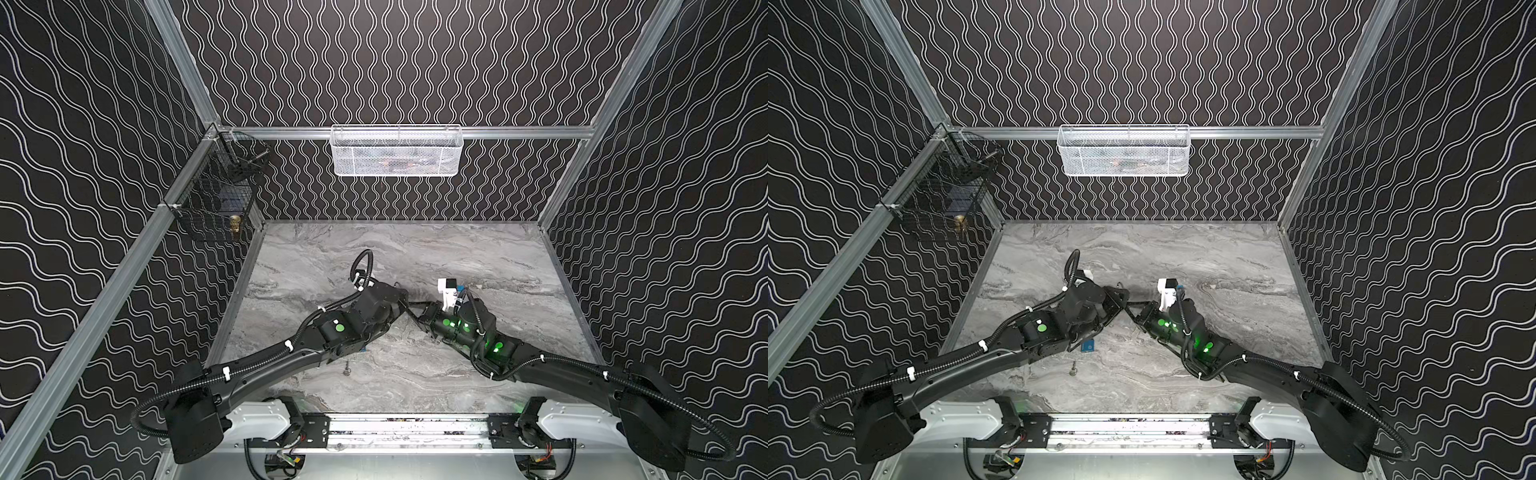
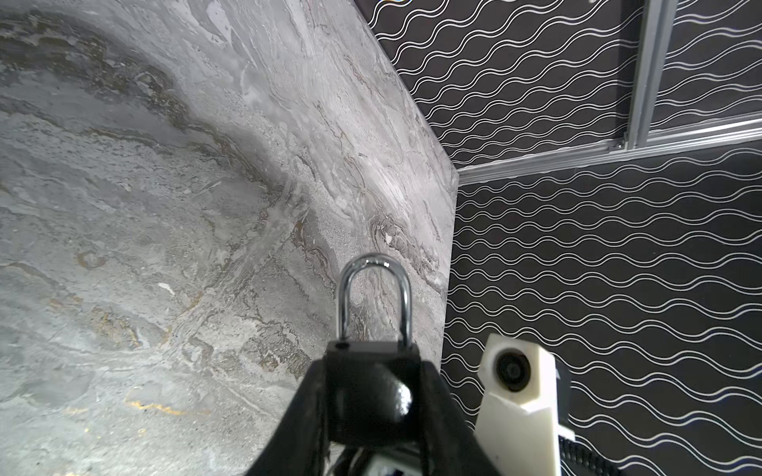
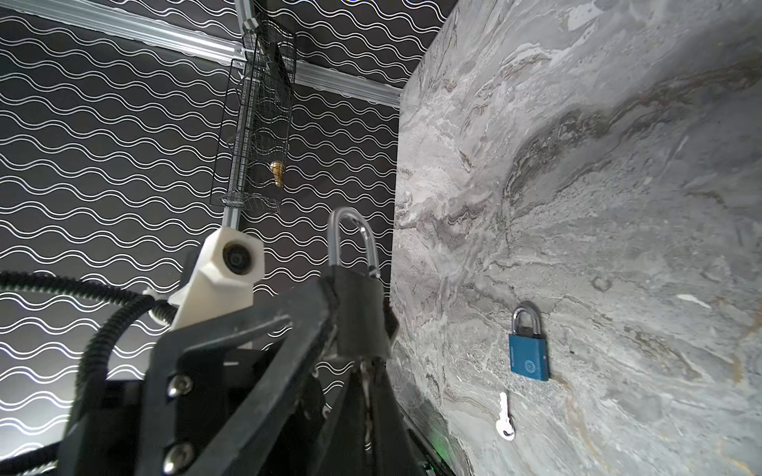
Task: Unlock with the key
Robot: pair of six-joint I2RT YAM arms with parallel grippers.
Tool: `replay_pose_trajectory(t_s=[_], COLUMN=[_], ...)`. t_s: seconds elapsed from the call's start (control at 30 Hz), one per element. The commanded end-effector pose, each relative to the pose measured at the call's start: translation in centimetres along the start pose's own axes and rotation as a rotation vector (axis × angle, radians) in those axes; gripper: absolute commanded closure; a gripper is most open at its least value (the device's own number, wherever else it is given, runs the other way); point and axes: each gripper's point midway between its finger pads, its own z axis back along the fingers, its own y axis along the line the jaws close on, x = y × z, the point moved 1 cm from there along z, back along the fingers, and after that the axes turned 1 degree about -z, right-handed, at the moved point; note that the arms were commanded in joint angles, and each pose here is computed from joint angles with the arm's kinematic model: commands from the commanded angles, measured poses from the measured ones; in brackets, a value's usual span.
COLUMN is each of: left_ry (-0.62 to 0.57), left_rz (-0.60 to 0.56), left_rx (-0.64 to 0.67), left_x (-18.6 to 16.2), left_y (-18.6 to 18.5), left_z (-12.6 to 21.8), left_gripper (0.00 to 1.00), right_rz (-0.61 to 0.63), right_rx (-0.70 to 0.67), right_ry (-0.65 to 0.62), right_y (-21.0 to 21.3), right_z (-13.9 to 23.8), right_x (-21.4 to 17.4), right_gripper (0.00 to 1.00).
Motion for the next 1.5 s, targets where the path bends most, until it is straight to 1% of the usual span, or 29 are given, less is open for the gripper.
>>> replay_pose_trajectory(t_s=[0.0,0.1,0.2,0.27,0.33,0.53,0.67,0.77,0.83,0.9,1.0,1.07,1.17,1.23,1.3,1.37,1.47], left_ry=[0.064,0.028,-0.008,-0.031,-0.062,-0.113,-0.125,-0.142,-0.15,-0.155,-0.158,-0.18,-0.209,-0.226,-0.242,-0.26,-0.261], left_rz=[0.01,-0.029,-0.075,-0.102,-0.126,-0.219,-0.336,-0.465,-0.557,-0.654,-0.809,-0.888,-0.985,-1.029,-1.064,-1.093,-1.134], left_rx=[-0.015,0.004,0.032,0.043,0.062,0.086,0.091,0.087,0.073,0.062,0.019,-0.036,-0.125,-0.146,-0.172,-0.208,-0.252], left_x=[-1.0,-0.4,0.3,0.8,1.6,3.1,3.9,4.3,4.4,4.3,3.9,3.6,2.8,2.6,2.4,2.0,1.4], left_y=[-0.3,0.0,0.5,0.6,0.7,0.9,1.2,1.7,2.0,2.4,3.0,3.3,3.7,4.3,4.7,5.0,5.2], left_z=[0.2,0.3,0.5,0.7,1.1,1.7,2.3,2.9,3.2,3.5,3.8,4.0,4.4,4.5,4.7,4.8,4.8], left_gripper=[1.0,1.0,1.0,1.0,1.0,1.0,1.0,1.0,1.0,1.0,1.0,1.0,1.0,1.0,1.0,1.0,1.0], right_rz=[0.06,0.076,0.107,0.135,0.16,0.274,0.341,0.39,0.434,0.468,0.514,0.555,0.595,0.609,0.626,0.636,0.638], right_rx=[0.178,0.154,0.125,0.103,0.082,0.033,-0.021,-0.07,-0.104,-0.142,-0.192,-0.22,-0.262,-0.282,-0.3,-0.33,-0.378], right_ry=[-0.019,-0.021,-0.008,-0.006,-0.002,0.016,0.009,0.025,0.049,0.068,0.129,0.17,0.206,0.231,0.259,0.299,0.315], right_y=[4.9,3.9,3.2,2.8,2.3,1.7,1.3,1.3,1.4,1.5,1.8,2.2,2.5,2.6,3.4,3.0,2.6], right_z=[0.5,0.5,0.4,0.4,0.4,1.0,1.8,2.2,2.2,2.2,2.0,1.8,1.6,1.2,0.8,0.1,-0.8], right_x=[0.5,0.3,0.1,0.0,0.0,-0.3,-0.1,0.1,0.0,0.2,0.2,0.1,0.3,0.4,0.5,0.4,0.7], right_gripper=[1.0,1.0,0.92,0.83,0.78,0.69,0.59,0.54,0.52,0.44,0.39,0.33,0.28,0.24,0.23,0.22,0.21])
